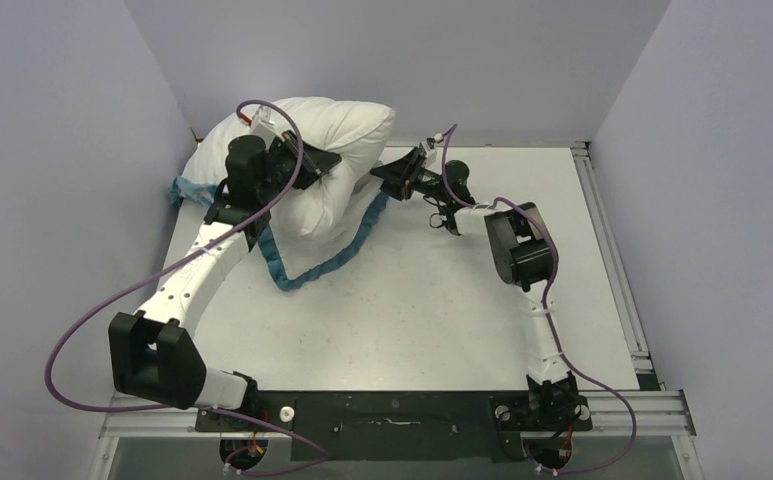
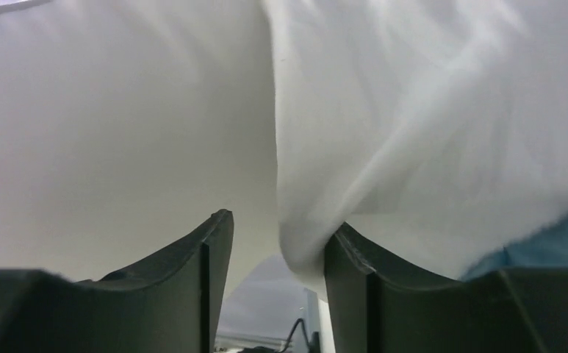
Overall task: Put the pillow into the pillowcase
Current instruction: Stuff the pillow into the pillowcase.
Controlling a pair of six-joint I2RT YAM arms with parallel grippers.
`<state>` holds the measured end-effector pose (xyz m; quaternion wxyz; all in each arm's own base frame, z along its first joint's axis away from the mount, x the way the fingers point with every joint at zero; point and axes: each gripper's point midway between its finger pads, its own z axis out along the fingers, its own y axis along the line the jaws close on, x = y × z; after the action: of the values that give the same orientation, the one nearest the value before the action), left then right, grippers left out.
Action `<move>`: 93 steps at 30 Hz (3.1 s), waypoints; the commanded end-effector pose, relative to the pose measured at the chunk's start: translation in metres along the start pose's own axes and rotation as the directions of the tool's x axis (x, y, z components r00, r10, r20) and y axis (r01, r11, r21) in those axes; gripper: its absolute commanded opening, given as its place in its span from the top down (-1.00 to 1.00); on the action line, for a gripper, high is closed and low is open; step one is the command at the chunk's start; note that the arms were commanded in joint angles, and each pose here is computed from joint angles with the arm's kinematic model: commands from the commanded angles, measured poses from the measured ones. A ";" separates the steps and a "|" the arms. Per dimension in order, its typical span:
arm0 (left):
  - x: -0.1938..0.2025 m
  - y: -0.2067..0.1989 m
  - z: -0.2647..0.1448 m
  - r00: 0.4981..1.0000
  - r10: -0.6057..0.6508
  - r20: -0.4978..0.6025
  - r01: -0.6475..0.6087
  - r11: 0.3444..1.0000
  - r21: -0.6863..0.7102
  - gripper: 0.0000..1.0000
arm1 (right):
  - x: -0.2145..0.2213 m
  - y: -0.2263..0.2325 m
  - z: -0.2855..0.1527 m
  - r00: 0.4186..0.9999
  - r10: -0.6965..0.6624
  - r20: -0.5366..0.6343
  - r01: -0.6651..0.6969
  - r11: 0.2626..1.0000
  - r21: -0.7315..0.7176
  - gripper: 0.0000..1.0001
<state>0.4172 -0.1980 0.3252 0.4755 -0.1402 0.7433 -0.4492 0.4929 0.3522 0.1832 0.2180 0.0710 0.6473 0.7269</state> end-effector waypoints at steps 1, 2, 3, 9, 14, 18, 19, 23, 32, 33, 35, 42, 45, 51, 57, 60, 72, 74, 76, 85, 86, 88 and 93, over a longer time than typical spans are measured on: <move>-0.024 0.006 0.001 0.995 0.027 0.092 -0.026 1.000 -0.011 1.00 | -0.003 -0.009 0.004 0.998 -0.050 0.024 0.048 0.994 0.100 0.06; -0.025 0.005 0.000 0.995 0.025 0.096 -0.025 1.000 -0.008 1.00 | -0.001 -0.018 0.006 0.999 -0.027 0.028 0.023 0.993 0.117 0.02; -0.025 0.004 0.000 0.995 0.027 0.097 -0.026 1.000 -0.005 1.00 | 0.000 -0.026 0.008 0.999 -0.013 0.035 0.008 0.991 0.131 -0.02; -0.033 -0.003 -0.004 0.993 0.035 0.117 -0.036 0.999 0.007 1.00 | 0.007 -0.071 0.023 1.000 0.001 0.032 -0.009 0.961 0.275 -0.27; -0.034 -0.003 -0.006 0.992 0.035 0.118 -0.036 0.999 0.006 1.00 | 0.007 -0.096 0.034 0.999 -0.002 0.034 -0.011 0.929 0.369 -0.24; -0.036 -0.002 -0.008 0.992 0.034 0.120 -0.034 0.999 0.000 1.00 | 0.003 -0.093 0.043 0.999 -0.005 0.041 -0.009 0.944 0.329 0.80; -0.036 -0.001 -0.009 0.992 0.033 0.120 -0.033 0.999 -0.002 1.00 | 0.000 -0.082 0.046 0.999 -0.017 0.042 0.005 0.962 0.272 0.89; -0.038 0.005 -0.008 0.992 0.028 0.122 -0.025 0.999 -0.024 1.00 | -0.002 -0.032 0.045 0.998 -0.057 0.016 0.056 0.997 0.056 0.90; -0.050 0.007 -0.011 0.989 0.049 0.139 -0.044 0.998 -0.039 1.00 | 0.015 0.087 0.018 0.988 -0.154 -0.016 0.134 0.905 -0.404 0.90; -0.051 0.009 -0.011 0.989 0.049 0.141 -0.043 0.998 -0.044 1.00 | 0.017 0.096 0.017 0.986 -0.169 -0.015 0.146 0.891 -0.430 0.90; -0.054 0.009 -0.013 0.988 0.050 0.149 -0.043 0.998 -0.046 1.00 | 0.023 0.112 0.012 0.983 -0.182 -0.027 0.146 0.862 -0.485 0.90; -0.070 0.012 -0.020 0.980 0.075 0.182 -0.063 0.995 -0.074 1.00 | 0.047 0.165 -0.009 0.969 -0.239 -0.066 0.152 0.782 -0.605 0.90; -0.083 0.013 -0.028 0.976 0.081 0.200 -0.066 0.995 -0.080 1.00 | 0.057 0.186 -0.010 0.955 -0.286 -0.081 0.173 0.755 -0.632 0.90; -0.106 0.031 -0.048 0.969 0.099 0.225 -0.067 0.987 -0.148 1.00 | 0.062 0.227 -0.017 0.940 -0.334 -0.069 0.201 0.705 -0.680 0.90; -0.103 0.049 -0.047 0.966 0.219 0.136 -0.184 0.955 -0.233 1.00 | 0.072 0.246 -0.025 0.923 -0.376 -0.077 0.224 0.692 -0.687 0.90; -0.092 0.066 -0.042 0.965 0.257 0.058 -0.233 0.935 -0.268 1.00 | 0.071 0.249 -0.025 0.922 -0.379 -0.075 0.225 0.686 -0.692 0.90; -0.062 0.049 -0.055 0.941 0.333 -0.055 -0.338 0.931 -0.139 0.25 | 0.061 0.198 -0.005 0.962 -0.262 -0.073 0.172 0.795 -0.582 0.90; -0.060 0.033 -0.062 0.934 0.351 -0.064 -0.356 0.929 -0.102 -0.16 | 0.060 0.189 -0.001 0.964 -0.255 -0.076 0.173 0.819 -0.547 0.90; -0.061 0.011 -0.071 0.925 0.375 -0.053 -0.378 0.923 -0.064 -0.41 | 0.059 0.180 0.001 0.968 -0.239 -0.078 0.167 0.842 -0.512 0.90; -0.058 -0.079 -0.076 0.866 0.499 -0.041 -0.497 0.866 0.045 -0.58 | 0.063 0.160 0.007 0.968 -0.228 -0.103 0.158 0.876 -0.455 0.90; -0.057 -0.087 -0.073 0.856 0.516 -0.043 -0.513 0.856 0.064 -0.58 | 0.063 0.159 0.008 0.968 -0.229 -0.106 0.159 0.879 -0.450 0.90; -0.050 -0.098 -0.060 0.856 0.513 -0.062 -0.505 0.856 0.112 -0.58 | 0.065 0.157 0.009 0.966 -0.233 -0.113 0.161 0.883 -0.440 0.90; -0.012 -0.092 -0.019 0.866 0.470 -0.172 -0.445 0.880 0.163 -0.54 | 0.070 0.153 0.012 0.963 -0.236 -0.128 0.164 0.894 -0.416 0.90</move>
<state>0.3678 -0.2046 0.4526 0.5498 0.1086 0.7388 -0.3743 0.4223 0.3821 0.2709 0.1995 -0.0578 0.5395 0.8159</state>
